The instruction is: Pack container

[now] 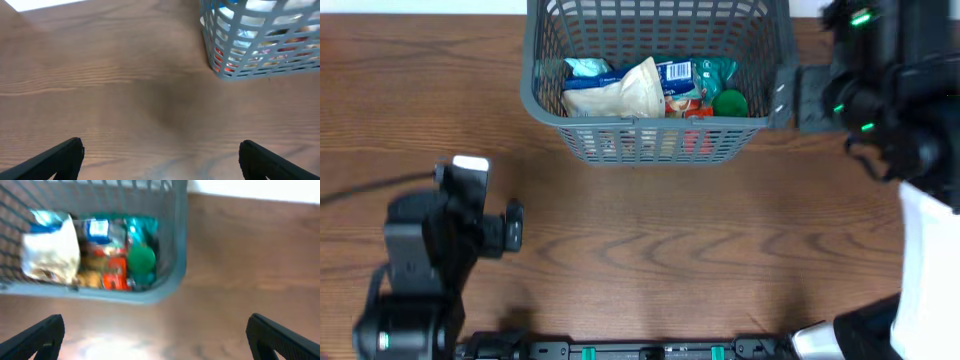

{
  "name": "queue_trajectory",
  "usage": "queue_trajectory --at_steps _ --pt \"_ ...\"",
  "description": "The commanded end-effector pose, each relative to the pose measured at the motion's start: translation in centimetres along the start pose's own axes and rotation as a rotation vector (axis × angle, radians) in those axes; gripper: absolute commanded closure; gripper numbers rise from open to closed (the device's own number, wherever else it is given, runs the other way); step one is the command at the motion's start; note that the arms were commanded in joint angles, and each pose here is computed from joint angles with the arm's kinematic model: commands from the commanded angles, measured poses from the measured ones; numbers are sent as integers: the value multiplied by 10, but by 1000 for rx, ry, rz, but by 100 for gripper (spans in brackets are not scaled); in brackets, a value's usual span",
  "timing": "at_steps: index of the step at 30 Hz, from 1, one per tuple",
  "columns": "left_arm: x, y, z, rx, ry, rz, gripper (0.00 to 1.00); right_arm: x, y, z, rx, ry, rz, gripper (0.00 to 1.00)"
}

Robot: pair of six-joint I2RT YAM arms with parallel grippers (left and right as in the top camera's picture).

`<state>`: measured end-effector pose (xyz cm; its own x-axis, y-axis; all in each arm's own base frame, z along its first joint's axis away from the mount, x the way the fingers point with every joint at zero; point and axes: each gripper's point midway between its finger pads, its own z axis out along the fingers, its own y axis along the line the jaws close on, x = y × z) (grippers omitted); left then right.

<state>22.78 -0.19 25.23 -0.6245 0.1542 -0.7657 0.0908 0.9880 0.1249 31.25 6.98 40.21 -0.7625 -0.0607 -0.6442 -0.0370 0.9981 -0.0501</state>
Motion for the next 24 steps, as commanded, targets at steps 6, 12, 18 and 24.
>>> queue_trajectory --at_steps 6,12,18,24 --pt "21 -3 -11 -8 -73 -27 2 55 13 5 58 -30 -9 1" --pt "28 -4 -5 -5 -55 -36 1 105 16 37 10 -58 -79 1" --pt "35 -5 5 -3 -40 -48 1 144 20 65 -47 -96 -102 1" --pt "45 -7 13 0 -4 -46 2 189 27 103 -92 -72 -98 1"
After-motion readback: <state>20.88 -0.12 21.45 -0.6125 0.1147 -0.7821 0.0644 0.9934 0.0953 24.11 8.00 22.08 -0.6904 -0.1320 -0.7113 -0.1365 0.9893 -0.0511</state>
